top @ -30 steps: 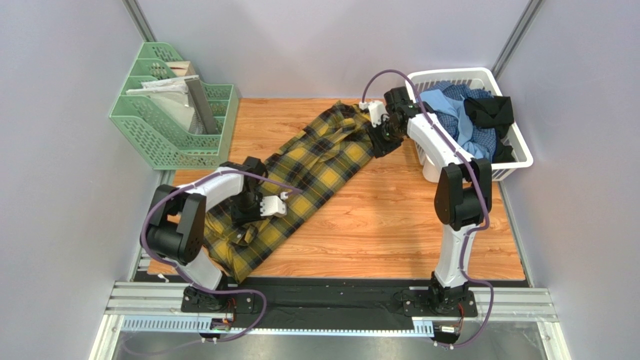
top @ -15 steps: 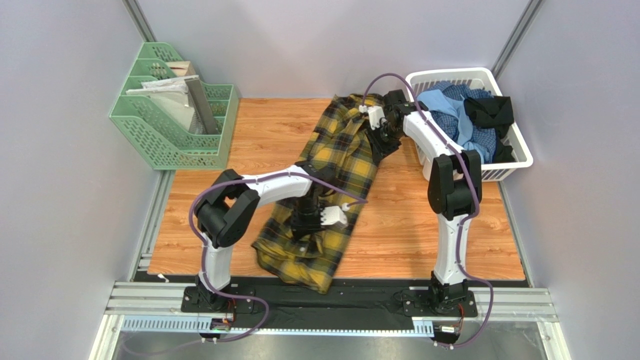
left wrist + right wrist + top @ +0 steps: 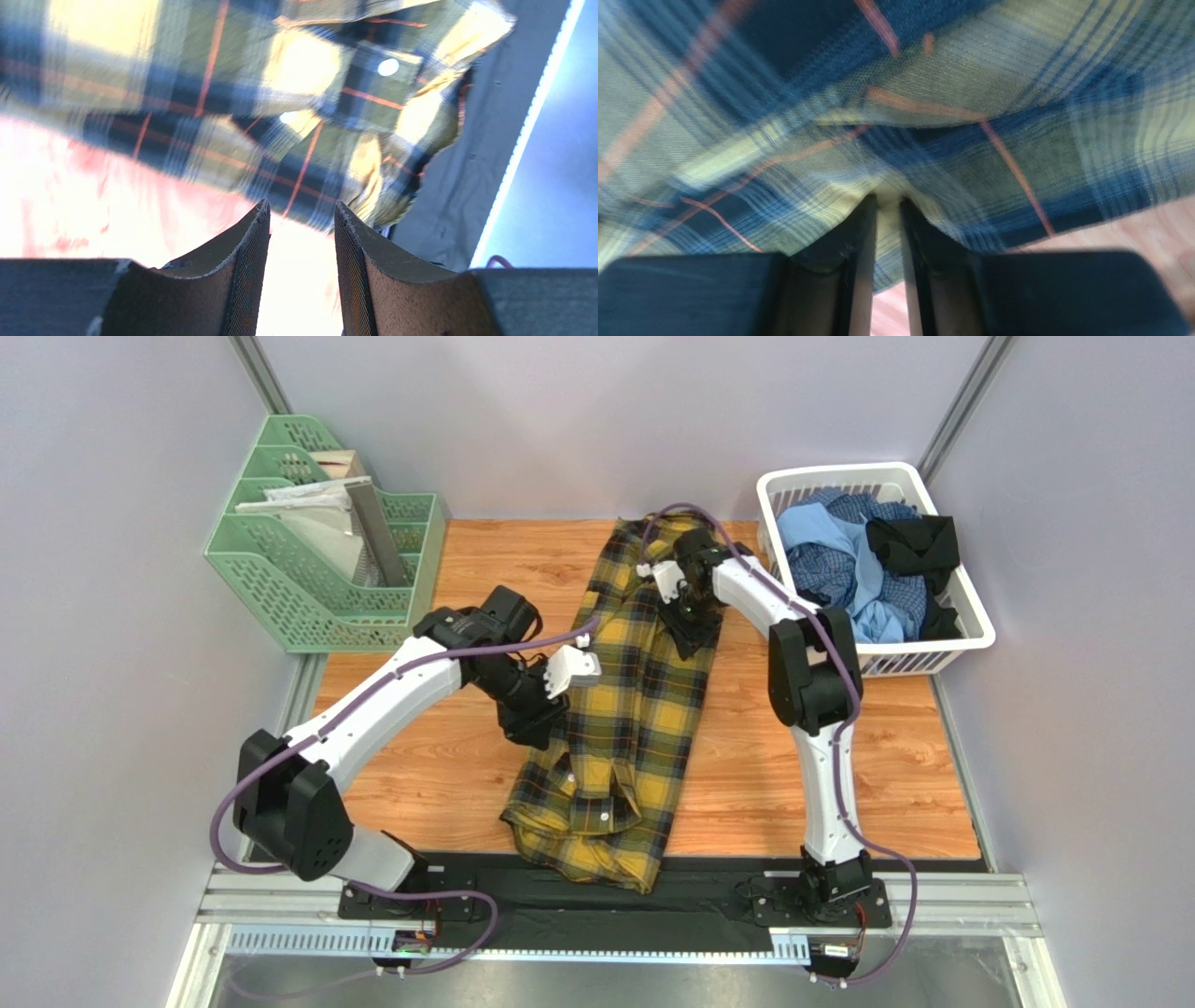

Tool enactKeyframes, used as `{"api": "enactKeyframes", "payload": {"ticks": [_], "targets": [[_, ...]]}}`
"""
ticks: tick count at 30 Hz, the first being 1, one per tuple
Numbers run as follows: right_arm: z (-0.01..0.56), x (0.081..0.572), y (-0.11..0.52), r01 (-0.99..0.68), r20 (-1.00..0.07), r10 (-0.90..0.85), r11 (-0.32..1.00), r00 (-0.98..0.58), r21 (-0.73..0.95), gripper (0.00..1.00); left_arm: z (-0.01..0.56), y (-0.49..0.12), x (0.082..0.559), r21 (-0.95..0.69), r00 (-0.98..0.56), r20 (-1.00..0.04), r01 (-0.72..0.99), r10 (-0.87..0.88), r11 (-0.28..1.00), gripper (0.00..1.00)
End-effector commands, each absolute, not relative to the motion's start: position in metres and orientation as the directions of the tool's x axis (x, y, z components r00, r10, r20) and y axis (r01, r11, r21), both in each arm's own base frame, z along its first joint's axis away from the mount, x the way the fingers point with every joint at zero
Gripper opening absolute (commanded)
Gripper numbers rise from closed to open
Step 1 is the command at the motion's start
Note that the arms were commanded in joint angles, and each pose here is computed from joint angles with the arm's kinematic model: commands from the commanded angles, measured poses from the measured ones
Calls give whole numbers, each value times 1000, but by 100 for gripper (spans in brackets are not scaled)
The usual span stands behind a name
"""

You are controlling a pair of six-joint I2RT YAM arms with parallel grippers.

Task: Fold and stack the long sleeve shirts
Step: Fold the shirt

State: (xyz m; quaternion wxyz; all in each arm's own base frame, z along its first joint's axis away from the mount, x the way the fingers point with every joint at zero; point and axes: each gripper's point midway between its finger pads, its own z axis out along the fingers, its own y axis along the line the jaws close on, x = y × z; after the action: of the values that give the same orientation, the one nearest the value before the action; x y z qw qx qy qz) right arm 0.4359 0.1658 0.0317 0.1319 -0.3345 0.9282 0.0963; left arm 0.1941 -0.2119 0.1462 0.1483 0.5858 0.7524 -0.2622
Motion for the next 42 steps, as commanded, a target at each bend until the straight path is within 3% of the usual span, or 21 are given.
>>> {"api": "enactKeyframes", "payload": {"ticks": [1,5,10,14,16,22,31,38,42], "targets": [[9,459,157,-685,-263,-672,727,-693,-52,24,117,-203,204,-203,-251,-498,964,830,170,45],[5,453,152,-692,-246,-682,719,-688,-58,23,98,-223,227,-105,-156,-510,987,846,118,43],[8,447,150,-694,-252,-683,718,-686,-56,24,45,-242,245,-60,-102,-359,994,928,86,38],[10,446,152,-704,-257,-691,708,-676,-54,24,3,-235,219,-105,-22,-184,994,983,3,26],[10,445,156,-716,-256,-701,697,-665,-49,24,-10,-230,193,-166,-14,-128,986,992,-7,25],[12,425,173,-759,-262,-737,651,-623,-25,24,-9,-232,146,-262,-22,-137,965,990,-15,24],[-7,456,185,-776,-243,-774,621,-585,-109,23,6,-245,140,-311,-44,-180,950,983,-15,24],[-11,486,176,-722,-254,-742,667,-621,-183,23,-14,-221,183,-238,-100,-119,969,988,69,22],[-15,494,171,-700,-261,-723,688,-640,-189,23,-10,-208,216,-204,-156,-133,971,979,127,22]]}}
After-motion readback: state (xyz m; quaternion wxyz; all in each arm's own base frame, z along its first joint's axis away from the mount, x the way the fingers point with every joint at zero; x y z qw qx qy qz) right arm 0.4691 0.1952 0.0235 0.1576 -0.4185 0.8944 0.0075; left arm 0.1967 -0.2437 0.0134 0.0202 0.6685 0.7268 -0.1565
